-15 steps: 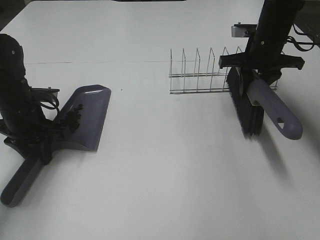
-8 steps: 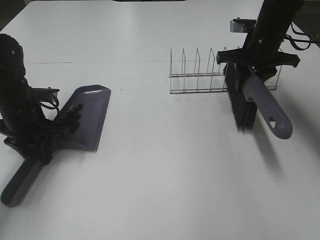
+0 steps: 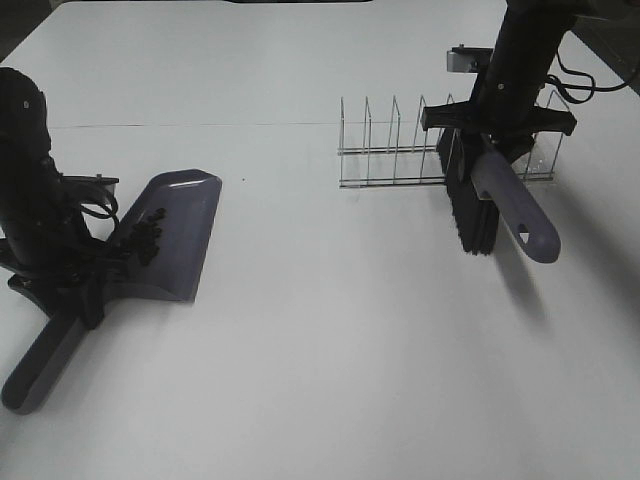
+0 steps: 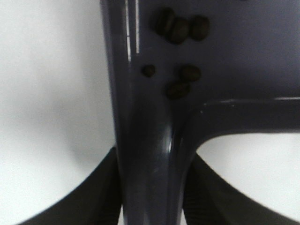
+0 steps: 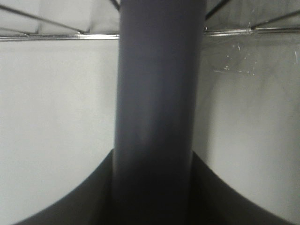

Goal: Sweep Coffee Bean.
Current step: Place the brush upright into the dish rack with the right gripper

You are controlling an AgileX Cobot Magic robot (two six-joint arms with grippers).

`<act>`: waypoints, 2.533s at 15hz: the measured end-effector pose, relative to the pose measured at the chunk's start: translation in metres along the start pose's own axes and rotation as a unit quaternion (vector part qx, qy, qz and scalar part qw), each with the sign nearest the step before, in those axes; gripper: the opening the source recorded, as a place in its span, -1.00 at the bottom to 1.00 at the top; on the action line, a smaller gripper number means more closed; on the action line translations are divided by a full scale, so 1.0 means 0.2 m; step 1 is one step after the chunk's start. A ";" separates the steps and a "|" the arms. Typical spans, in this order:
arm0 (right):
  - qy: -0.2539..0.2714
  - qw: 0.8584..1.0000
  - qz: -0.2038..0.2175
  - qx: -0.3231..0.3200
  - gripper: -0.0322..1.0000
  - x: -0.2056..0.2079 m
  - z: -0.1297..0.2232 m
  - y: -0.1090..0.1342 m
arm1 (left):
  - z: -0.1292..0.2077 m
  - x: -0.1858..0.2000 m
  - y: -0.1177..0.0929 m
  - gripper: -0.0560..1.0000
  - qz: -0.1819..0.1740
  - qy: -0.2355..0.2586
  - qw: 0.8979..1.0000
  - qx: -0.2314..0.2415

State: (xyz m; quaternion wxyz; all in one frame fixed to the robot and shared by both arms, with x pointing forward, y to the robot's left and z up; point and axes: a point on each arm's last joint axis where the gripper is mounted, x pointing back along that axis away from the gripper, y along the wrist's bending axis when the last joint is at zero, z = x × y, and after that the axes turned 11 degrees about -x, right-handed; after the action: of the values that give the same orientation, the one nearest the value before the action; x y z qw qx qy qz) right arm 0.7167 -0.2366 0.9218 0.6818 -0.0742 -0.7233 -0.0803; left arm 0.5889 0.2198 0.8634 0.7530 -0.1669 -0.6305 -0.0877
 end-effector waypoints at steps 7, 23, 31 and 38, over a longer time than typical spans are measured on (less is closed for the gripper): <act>-0.055 0.998 -0.015 0.000 -0.29 0.10 -0.13 0.03 | 0.00 0.00 0.00 -0.30 0.000 0.000 1.000 0.000; -0.043 0.999 0.007 0.016 -0.30 -0.04 -0.15 0.02 | 0.00 0.00 0.00 -0.30 0.000 0.000 1.000 0.000; -0.063 0.997 0.002 0.036 -0.30 0.08 -0.14 0.02 | 0.00 0.00 0.00 -0.30 0.000 0.000 1.000 0.000; -0.039 0.997 0.027 0.052 -0.30 0.02 -0.10 -0.01 | 0.00 0.00 0.00 -0.30 0.001 0.000 1.000 -0.004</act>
State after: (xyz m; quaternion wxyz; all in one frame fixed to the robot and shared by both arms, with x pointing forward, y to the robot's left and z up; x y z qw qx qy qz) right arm 0.7357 -0.2435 0.9269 0.6576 -0.0611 -0.7506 -0.0207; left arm 0.5888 0.2197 0.8634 0.7526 -0.1700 -0.6298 -0.0897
